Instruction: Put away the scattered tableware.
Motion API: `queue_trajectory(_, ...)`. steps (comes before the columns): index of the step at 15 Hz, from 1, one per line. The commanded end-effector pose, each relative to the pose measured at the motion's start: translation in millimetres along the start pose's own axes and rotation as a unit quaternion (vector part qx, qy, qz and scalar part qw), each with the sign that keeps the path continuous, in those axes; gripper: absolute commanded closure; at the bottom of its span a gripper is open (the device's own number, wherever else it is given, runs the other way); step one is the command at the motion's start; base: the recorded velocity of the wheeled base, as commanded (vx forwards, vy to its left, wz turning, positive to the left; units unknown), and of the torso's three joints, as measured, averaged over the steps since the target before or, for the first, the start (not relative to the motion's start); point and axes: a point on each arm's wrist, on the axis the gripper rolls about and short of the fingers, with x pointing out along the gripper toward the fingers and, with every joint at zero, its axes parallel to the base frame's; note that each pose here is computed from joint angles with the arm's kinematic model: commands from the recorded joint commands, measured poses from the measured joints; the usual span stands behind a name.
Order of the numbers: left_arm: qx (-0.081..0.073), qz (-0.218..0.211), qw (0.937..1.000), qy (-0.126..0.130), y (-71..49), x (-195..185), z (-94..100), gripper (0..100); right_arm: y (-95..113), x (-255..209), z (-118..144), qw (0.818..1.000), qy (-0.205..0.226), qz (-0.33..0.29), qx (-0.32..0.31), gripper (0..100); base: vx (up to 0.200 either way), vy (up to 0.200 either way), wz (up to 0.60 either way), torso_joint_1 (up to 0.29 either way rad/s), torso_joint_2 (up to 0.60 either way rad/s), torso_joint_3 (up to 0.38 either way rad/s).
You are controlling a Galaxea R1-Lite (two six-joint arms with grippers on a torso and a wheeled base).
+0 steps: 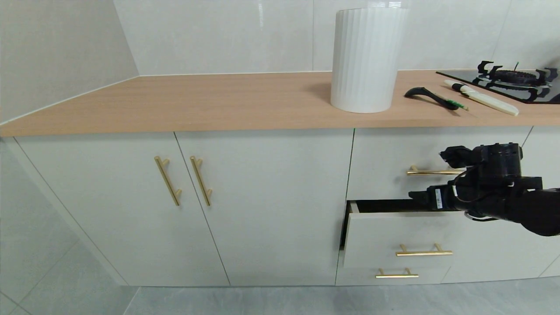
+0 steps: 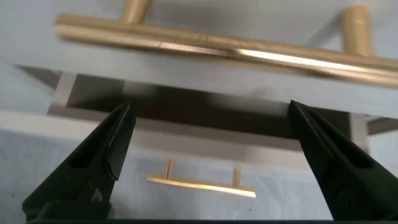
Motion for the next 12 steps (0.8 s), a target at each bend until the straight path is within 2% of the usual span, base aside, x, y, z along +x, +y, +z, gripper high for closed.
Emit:
queue_trajectory(1,0.000,0.000,1.0000,0.001,0.0,0.1,-0.1,0,6.4,30.8,-12.5,1.000,0.029,0.007,0.006,0,0.000,0.000,0.00,0.000,0.00,0.000)
queue_trajectory(6,0.000,0.000,1.0000,0.001,0.0,0.1,-0.1,0,9.2,55.6,-22.9,0.998,0.050,-0.031,0.000,0,0.000,0.000,0.00,0.000,0.00,0.000)
queue_trajectory(12,0.000,0.000,1.0000,0.001,0.0,0.1,-0.1,0,9.4,60.4,-27.2,0.998,0.055,-0.034,0.001,0,0.000,0.000,0.00,0.000,0.00,0.000)
